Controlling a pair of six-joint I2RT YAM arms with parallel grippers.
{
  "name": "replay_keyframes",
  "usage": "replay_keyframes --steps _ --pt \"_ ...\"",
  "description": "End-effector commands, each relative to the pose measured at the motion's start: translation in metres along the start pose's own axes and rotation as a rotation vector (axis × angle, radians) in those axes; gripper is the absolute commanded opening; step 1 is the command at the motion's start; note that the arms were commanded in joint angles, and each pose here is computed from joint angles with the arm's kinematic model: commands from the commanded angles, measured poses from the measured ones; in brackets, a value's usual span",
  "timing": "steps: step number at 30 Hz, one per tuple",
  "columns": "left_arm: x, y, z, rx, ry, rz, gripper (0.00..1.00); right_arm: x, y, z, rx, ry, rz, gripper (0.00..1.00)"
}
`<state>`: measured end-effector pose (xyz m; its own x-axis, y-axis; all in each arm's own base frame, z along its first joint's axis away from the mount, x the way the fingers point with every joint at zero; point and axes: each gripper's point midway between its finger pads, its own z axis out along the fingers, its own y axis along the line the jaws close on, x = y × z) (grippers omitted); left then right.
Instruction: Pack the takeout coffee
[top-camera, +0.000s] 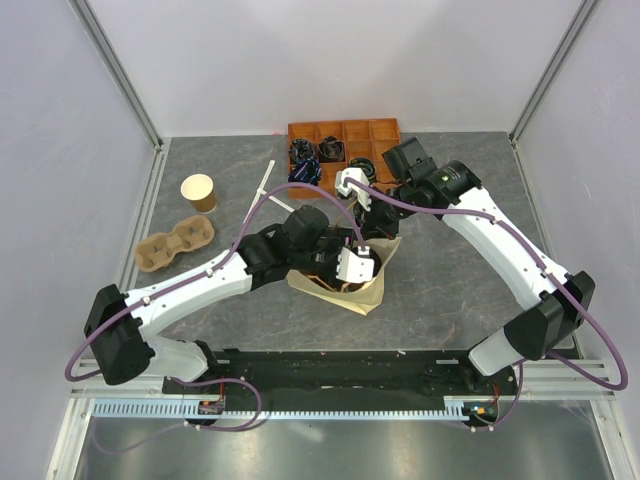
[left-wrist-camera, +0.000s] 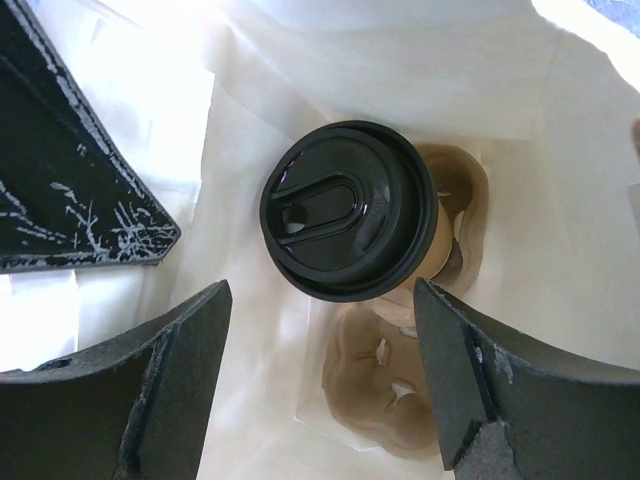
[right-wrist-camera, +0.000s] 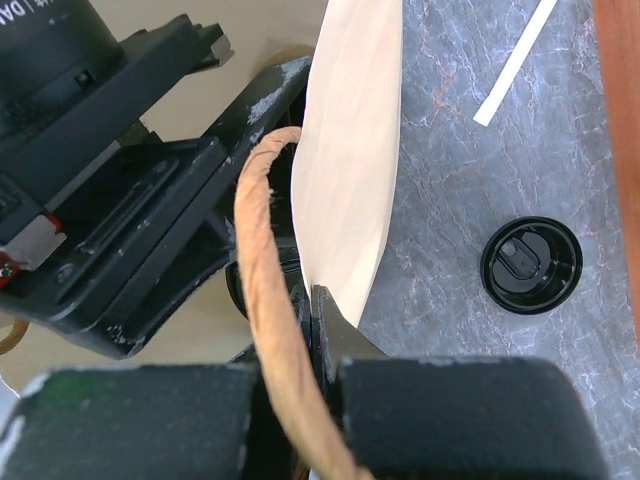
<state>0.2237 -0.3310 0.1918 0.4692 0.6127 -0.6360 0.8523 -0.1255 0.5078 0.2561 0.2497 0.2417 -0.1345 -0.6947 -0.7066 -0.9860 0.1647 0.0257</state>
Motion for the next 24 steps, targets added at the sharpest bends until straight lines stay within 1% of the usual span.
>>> replay_keyframes --steps 1,4,9,21,23,24 --pt "-0.025 0.032 -0.020 -0.110 -0.053 0.011 0.80 0.020 0.009 -0.001 -0.021 0.069 0.010 0.00" --pt "-0.028 0.039 -0.024 -0.130 -0.056 -0.017 0.80 0.020 0.009 -0.001 -0.020 0.068 0.003 0.00" --pt "-0.025 0.044 -0.028 -0.133 -0.040 -0.073 0.75 0.018 0.008 -0.002 -0.018 0.062 0.000 0.00" --pt "0.004 0.043 -0.017 -0.122 0.049 -0.180 0.73 0.016 0.011 -0.005 -0.019 0.052 -0.001 0.00" --pt "0.008 0.045 -0.018 -0.130 0.062 -0.195 0.72 0.016 0.011 -0.005 -0.018 0.053 -0.003 0.00" --pt "0.008 0.046 -0.018 -0.133 0.059 -0.208 0.68 0.016 0.011 -0.005 -0.017 0.054 -0.003 0.00"
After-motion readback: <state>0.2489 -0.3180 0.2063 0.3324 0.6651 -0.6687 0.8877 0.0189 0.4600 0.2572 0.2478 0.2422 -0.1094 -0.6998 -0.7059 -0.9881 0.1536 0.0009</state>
